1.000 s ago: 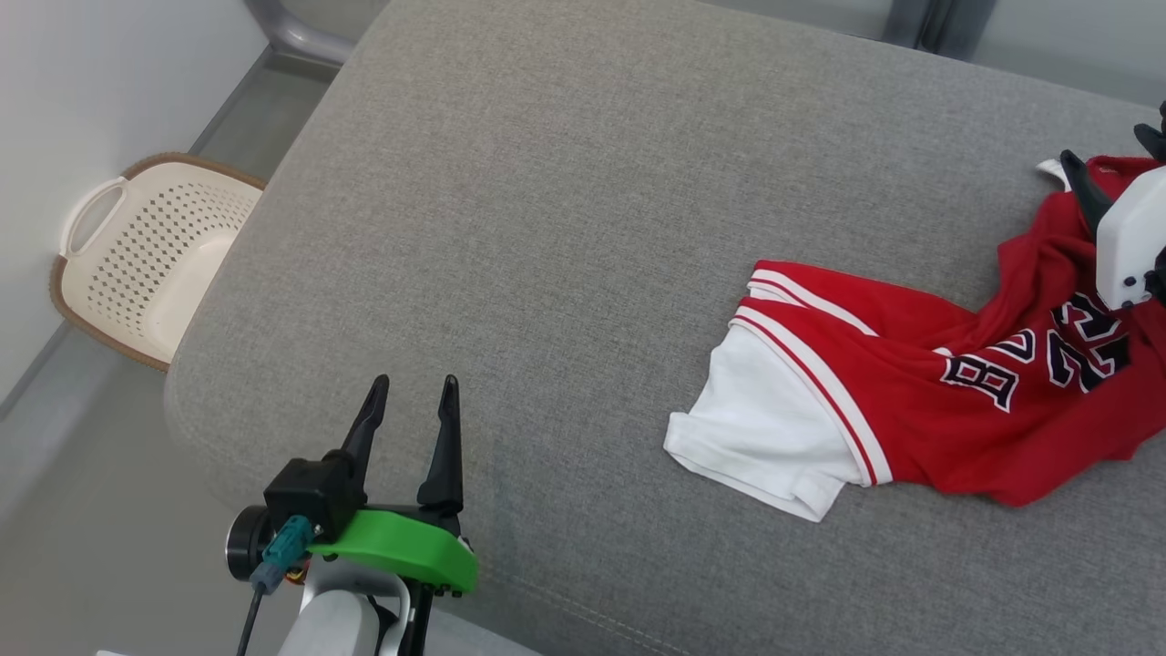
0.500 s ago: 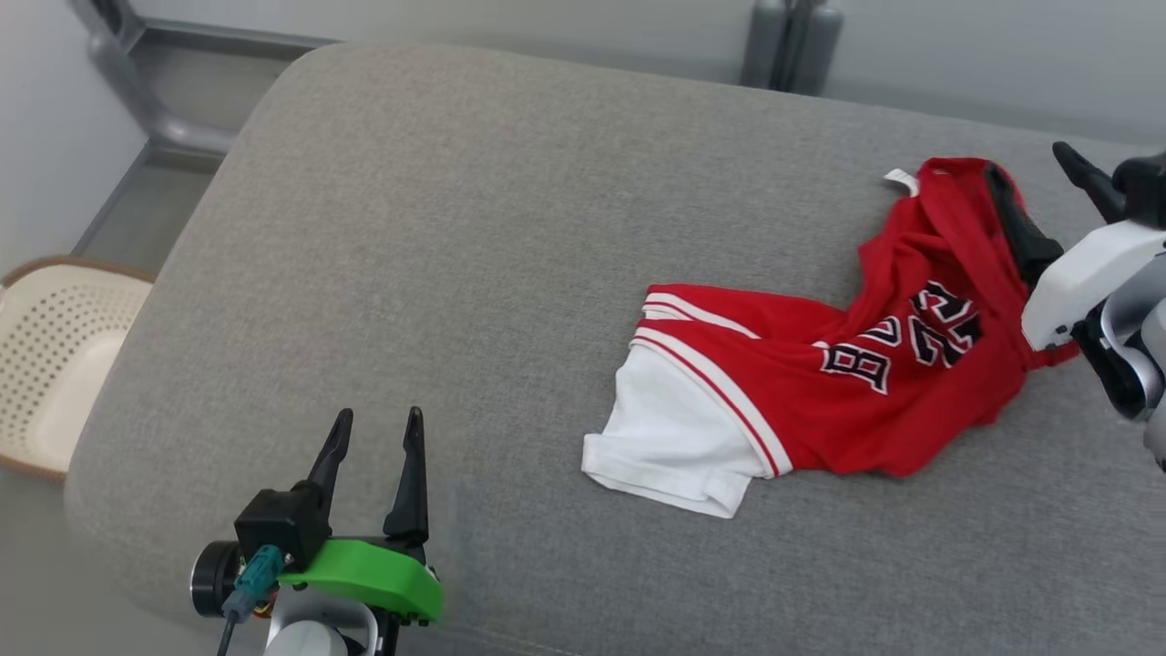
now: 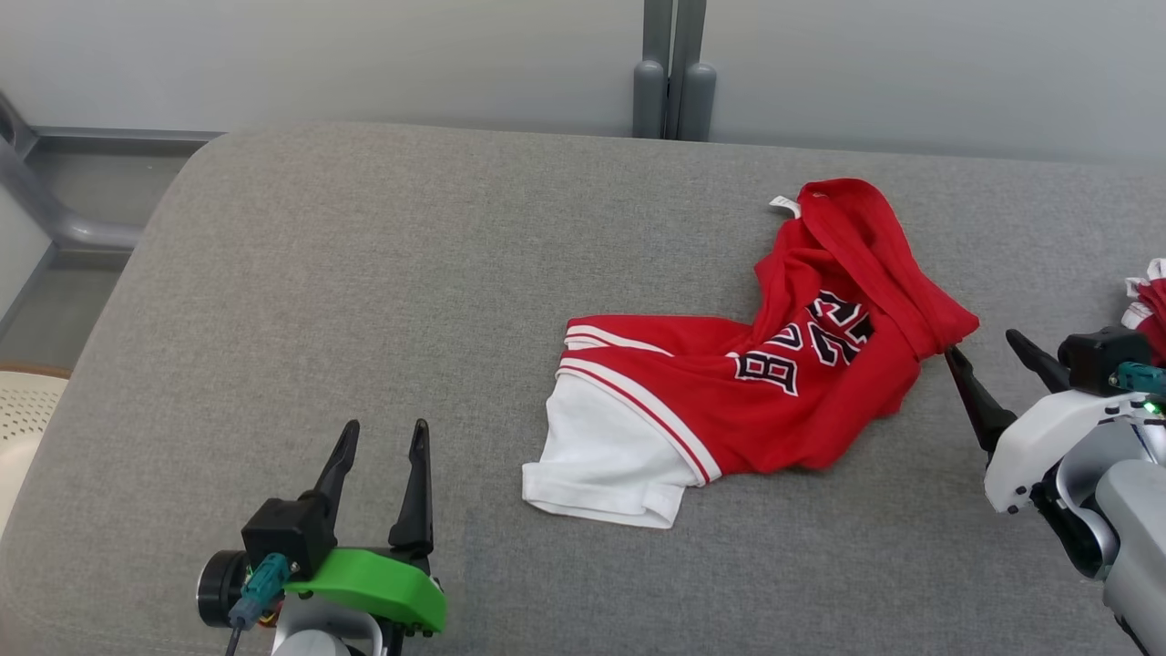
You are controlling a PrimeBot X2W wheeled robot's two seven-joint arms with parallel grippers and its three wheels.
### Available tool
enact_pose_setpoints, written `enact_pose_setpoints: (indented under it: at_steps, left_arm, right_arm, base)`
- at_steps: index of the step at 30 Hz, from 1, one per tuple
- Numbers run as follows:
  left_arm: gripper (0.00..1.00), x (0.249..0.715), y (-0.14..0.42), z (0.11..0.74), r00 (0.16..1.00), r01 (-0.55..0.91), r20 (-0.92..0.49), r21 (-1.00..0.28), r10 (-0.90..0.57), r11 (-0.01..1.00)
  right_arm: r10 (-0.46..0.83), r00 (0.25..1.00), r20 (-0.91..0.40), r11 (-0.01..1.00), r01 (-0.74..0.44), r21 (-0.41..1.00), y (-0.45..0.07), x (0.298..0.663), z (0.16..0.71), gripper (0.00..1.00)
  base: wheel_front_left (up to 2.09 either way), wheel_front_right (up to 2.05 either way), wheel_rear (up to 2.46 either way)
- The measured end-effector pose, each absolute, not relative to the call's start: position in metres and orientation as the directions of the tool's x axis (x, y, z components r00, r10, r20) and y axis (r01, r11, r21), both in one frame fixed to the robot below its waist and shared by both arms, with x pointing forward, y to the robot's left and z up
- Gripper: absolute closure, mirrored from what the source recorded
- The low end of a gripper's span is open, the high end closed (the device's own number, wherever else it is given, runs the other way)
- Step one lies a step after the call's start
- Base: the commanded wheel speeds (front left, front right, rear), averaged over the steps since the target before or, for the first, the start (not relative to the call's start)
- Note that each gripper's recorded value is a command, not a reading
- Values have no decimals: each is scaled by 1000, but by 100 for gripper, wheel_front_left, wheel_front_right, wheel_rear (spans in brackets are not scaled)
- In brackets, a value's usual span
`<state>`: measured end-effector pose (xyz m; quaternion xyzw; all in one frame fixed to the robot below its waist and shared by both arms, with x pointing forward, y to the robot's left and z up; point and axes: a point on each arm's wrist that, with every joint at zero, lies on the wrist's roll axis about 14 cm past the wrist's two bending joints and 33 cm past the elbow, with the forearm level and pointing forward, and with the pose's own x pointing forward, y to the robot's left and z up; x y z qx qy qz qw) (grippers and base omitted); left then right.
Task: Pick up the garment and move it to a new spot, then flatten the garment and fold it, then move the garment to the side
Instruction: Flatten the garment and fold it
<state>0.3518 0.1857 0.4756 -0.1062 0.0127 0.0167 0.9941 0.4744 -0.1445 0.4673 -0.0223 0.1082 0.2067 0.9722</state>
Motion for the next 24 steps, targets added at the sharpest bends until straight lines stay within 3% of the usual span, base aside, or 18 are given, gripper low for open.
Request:
enact_pose_setpoints:
  at_steps: [16,17,18,19,24]
  left_arm:
    - [0,353,204,464,993,-103,-73,-208,90,973]
    - [0,353,205,463,993,-109,-75,-207,95,972]
    - [0,352,207,462,992,-115,-78,-207,100,972]
    - [0,350,209,461,991,-122,-81,-206,107,971]
    - [0,346,214,462,988,-143,-79,-208,129,968]
  right_arm:
    - [412,809,-419,893,-451,8,-115,498,414,0]
    - [418,803,-425,888,-459,7,-112,498,411,29]
    - [425,797,-429,884,-468,6,-108,499,409,86]
    - [432,794,-427,879,-476,5,-104,500,408,100]
    - [455,800,-392,863,-504,-28,-98,505,421,100]
  base:
    - [0,0,0]
    - [0,0,0]
    - [0,0,0]
    - [0,0,0]
    - [0,0,0]
